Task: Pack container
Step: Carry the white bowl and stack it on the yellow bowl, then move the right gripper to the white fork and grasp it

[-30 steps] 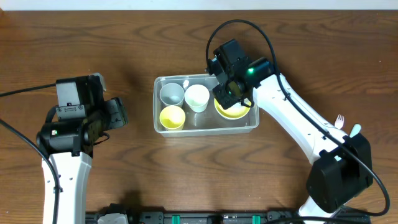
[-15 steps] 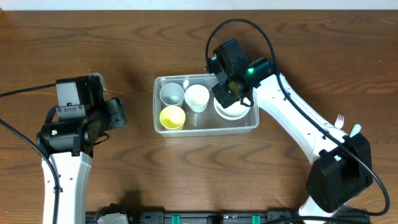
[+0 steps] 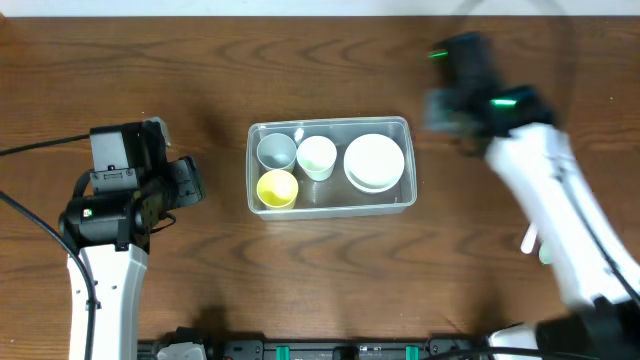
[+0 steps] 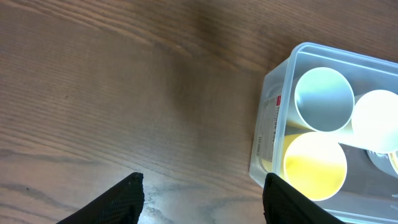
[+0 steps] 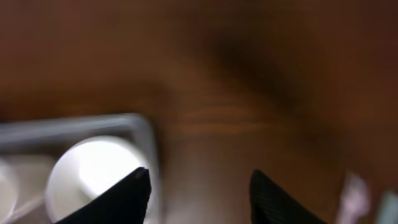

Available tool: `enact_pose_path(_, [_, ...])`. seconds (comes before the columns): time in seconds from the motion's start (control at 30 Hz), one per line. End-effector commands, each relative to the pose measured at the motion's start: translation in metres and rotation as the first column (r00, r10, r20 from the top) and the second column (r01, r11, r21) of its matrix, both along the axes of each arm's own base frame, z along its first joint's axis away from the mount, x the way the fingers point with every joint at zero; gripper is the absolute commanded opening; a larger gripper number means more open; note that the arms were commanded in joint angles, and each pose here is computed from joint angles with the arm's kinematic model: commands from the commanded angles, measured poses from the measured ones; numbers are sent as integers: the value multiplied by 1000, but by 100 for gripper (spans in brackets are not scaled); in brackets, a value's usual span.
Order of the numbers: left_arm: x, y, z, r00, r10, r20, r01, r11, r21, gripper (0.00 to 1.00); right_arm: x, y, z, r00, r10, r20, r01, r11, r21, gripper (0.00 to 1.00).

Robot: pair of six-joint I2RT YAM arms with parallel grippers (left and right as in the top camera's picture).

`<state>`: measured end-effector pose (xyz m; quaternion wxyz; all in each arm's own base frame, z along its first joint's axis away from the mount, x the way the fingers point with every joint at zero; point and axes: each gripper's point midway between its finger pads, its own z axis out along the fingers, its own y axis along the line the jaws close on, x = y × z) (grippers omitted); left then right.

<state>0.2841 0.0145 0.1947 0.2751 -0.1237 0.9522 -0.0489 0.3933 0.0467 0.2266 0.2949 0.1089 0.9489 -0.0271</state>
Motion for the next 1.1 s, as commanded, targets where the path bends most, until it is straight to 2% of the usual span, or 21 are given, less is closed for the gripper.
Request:
enact_pose_path(0.0, [0, 0, -1, 1000, 4, -5, -5, 1000, -9, 62, -15, -65, 12, 972, -234, 1, 233, 971, 53, 59])
enact_pose_path(0.1, [0, 0, -1, 1000, 4, -4, -5, 1000, -9, 62, -33, -117, -5, 947, -310, -91, 312, 950, 19, 63])
enact_pose_path(0.37, [1, 0, 0, 1000, 4, 2, -4, 1000, -8, 62, -53, -178, -85, 896, -333, -294, 357, 934, 30, 68])
enact_pose_path(0.7, [1, 0, 0, 1000, 4, 2, -4, 1000, -9, 62, -58, -196, -171, 836, -301, -458, 363, 930, 53, 72])
enact_pose_path(1.07, [2, 0, 0, 1000, 4, 2, -4, 1000, -8, 62, -69, -205, -199, 796, -313, -518, 394, 917, 52, 72])
